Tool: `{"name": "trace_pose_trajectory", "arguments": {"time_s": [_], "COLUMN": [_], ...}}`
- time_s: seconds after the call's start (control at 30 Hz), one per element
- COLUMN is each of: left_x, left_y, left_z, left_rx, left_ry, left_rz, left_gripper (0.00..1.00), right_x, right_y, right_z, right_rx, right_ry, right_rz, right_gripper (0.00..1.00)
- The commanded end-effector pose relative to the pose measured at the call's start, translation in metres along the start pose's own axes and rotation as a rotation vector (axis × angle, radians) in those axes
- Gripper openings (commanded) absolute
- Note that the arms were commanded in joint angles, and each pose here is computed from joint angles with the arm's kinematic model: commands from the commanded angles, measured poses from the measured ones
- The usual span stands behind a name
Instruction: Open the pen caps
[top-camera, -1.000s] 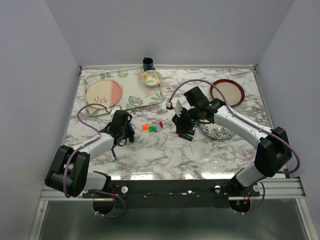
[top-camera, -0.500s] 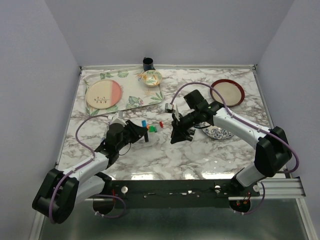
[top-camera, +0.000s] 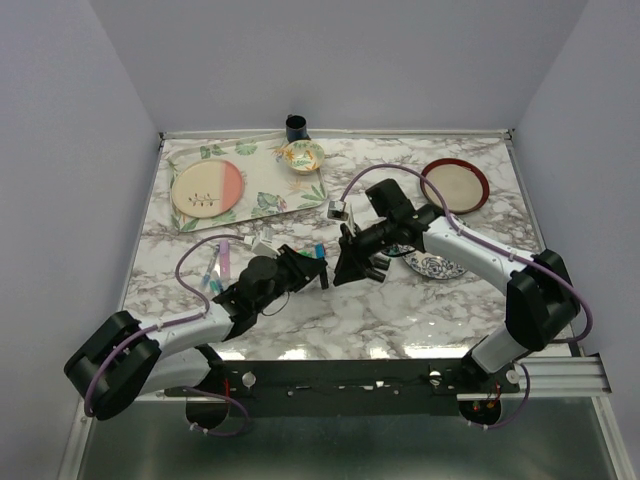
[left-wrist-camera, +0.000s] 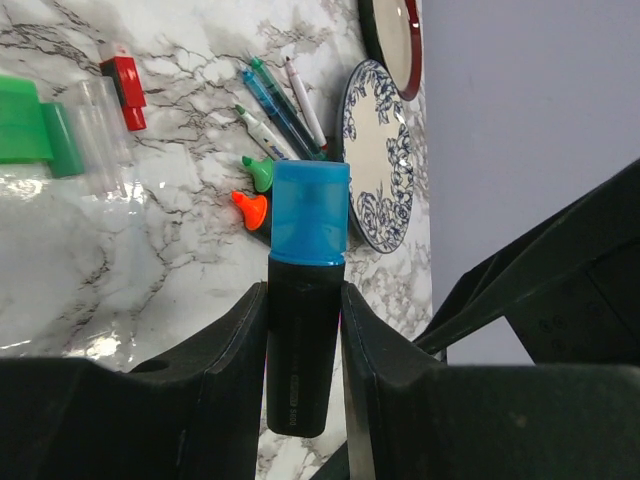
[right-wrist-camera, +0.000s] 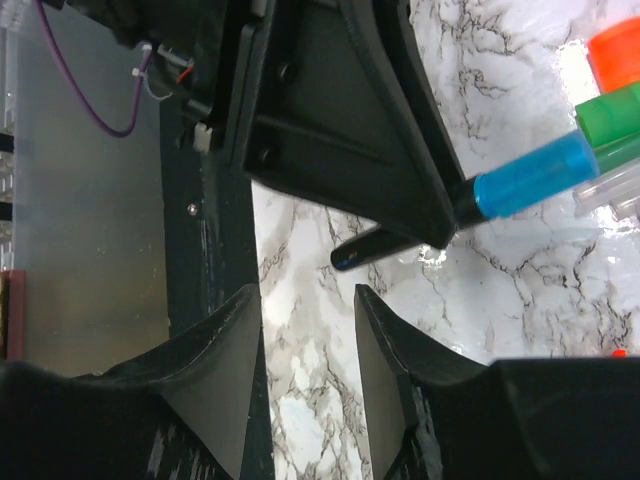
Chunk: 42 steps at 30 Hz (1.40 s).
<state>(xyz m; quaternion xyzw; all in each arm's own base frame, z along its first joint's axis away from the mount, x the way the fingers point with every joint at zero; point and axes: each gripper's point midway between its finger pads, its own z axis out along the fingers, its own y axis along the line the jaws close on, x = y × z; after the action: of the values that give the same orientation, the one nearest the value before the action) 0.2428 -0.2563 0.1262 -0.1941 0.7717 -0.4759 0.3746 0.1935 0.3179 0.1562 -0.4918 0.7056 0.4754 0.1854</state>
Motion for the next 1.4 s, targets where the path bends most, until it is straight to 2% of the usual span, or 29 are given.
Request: {"name": "trace_pose_trajectory", "arguments": {"time_s": [0.0, 0.23, 0.5, 0.6, 0.63, 0.67, 0.73, 0.77, 0.87, 0.9, 1.0, 1.17, 1.37], "left_x": [-0.007, -0.003, 0.001, 0.002, 0.002, 0.002, -0.001, -0.002, -0.009, -0.013, -0.023, -0.041, -0.039], "left_y": [-0.026, -0.036, -0.043, -0.046, -0.045, -0.044, -0.045, -0.045, -0.041, -0.038, -0.031, -0.024, -0.019], "left_z": [0.011, 0.018, 0.020, 0.021, 0.020, 0.019, 0.016, 0.014, 0.006, 0.004, -0.007, -0.017, -0.013], "left_rx": [0.021, -0.026, -0.038, -0.040, -0.041, -0.040, -0.037, -0.038, -0.045, -0.054, -0.069, -0.088, -0.129], "left_ry": [-0.091, -0.136, -0.148, -0.146, -0.148, -0.151, -0.158, -0.163, -0.188, -0.206, -0.236, -0.270, -0.238], "left_rz": [-0.037, -0.058, -0.072, -0.067, -0.067, -0.069, -0.066, -0.066, -0.054, -0.043, -0.039, -0.031, -0.014], "left_gripper": [0.09, 0.05, 0.05, 0.06, 0.07, 0.08, 0.15, 0.20, 0.43, 0.53, 0.65, 0.69, 0.69], "right_x": [0.007, 0.005, 0.004, 0.004, 0.005, 0.005, 0.007, 0.005, 0.006, 0.004, 0.006, 0.012, 0.011], "right_y": [-0.016, -0.041, -0.053, -0.057, -0.057, -0.058, -0.059, -0.059, -0.055, -0.054, -0.047, -0.036, -0.034], "right_z": [0.011, 0.013, 0.014, 0.012, 0.012, 0.011, 0.011, 0.010, 0.011, 0.010, 0.011, 0.014, 0.013], "right_rx": [0.033, 0.190, 0.269, 0.299, 0.301, 0.307, 0.308, 0.307, 0.287, 0.278, 0.223, 0.142, 0.137], "right_ry": [0.001, -0.030, -0.041, -0.041, -0.036, -0.035, -0.023, -0.026, -0.012, -0.011, 0.016, 0.049, 0.046], "right_rz": [0.102, 0.166, 0.223, 0.218, 0.220, 0.220, 0.218, 0.210, 0.197, 0.188, 0.129, 0.117, 0.097], "right_gripper": [0.52, 0.57, 0.55, 0.44, 0.30, 0.20, 0.01, 0.01, 0.01, 0.01, 0.01, 0.01, 0.01]}}
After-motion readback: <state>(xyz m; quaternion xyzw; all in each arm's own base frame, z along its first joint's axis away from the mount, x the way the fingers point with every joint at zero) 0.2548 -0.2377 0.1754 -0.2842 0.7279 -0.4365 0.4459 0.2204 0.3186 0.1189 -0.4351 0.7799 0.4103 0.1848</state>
